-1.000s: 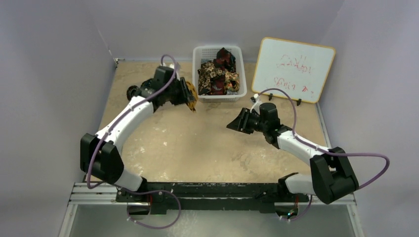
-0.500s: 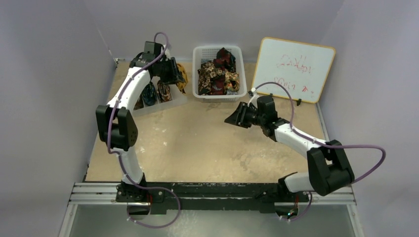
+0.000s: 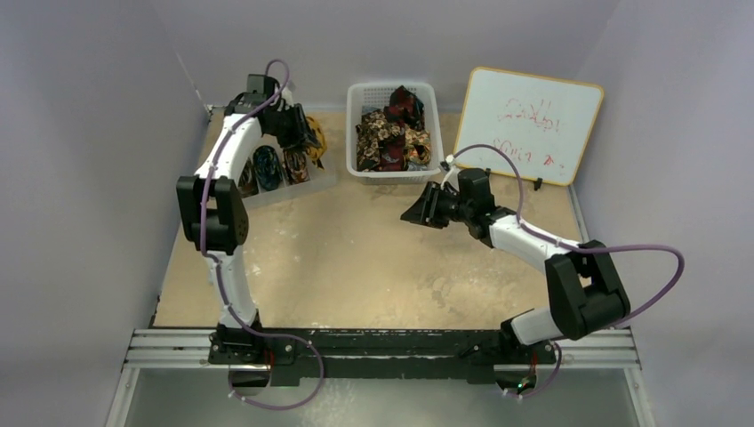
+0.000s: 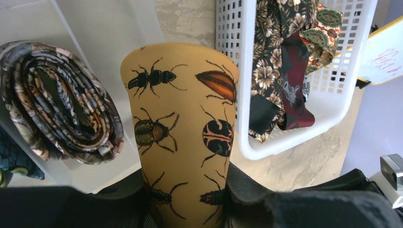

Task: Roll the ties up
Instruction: Place the tie in the storage box.

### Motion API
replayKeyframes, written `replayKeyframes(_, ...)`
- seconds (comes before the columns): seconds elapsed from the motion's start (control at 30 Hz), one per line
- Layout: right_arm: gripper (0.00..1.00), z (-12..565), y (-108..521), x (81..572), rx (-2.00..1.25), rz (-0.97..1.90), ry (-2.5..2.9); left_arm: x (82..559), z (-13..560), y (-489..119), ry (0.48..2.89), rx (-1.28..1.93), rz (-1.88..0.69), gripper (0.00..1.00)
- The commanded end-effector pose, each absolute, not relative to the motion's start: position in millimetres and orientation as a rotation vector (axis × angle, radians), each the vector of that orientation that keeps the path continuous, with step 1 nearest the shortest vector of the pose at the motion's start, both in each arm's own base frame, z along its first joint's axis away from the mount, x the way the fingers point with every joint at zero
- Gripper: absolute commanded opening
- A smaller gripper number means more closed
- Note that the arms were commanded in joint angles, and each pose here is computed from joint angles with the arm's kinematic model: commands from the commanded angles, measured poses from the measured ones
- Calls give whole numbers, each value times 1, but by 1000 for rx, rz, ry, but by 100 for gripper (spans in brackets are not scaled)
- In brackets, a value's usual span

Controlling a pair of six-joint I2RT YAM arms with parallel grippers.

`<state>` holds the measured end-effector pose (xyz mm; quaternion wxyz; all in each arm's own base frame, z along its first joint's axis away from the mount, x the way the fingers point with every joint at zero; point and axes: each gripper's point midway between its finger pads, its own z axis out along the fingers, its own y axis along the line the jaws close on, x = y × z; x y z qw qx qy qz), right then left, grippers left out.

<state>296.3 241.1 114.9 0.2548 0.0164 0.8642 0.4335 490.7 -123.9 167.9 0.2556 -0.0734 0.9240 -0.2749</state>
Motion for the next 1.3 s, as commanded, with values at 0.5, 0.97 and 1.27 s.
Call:
replayKeyframes(0.5, 43, 113, 250, 297, -50, 1224, 2372, 528, 131, -114, 2620, -177, -726, 15)
replayKeyframes(0.97, 43, 104, 250, 299, -73, 1211, 2406, 511, 116, -117, 2725, -294, -758, 10)
replayKeyframes(1.27, 43, 106, 250, 295, -90, 1219, 2401, 506, 108, -120, 2775, -357, -803, 18)
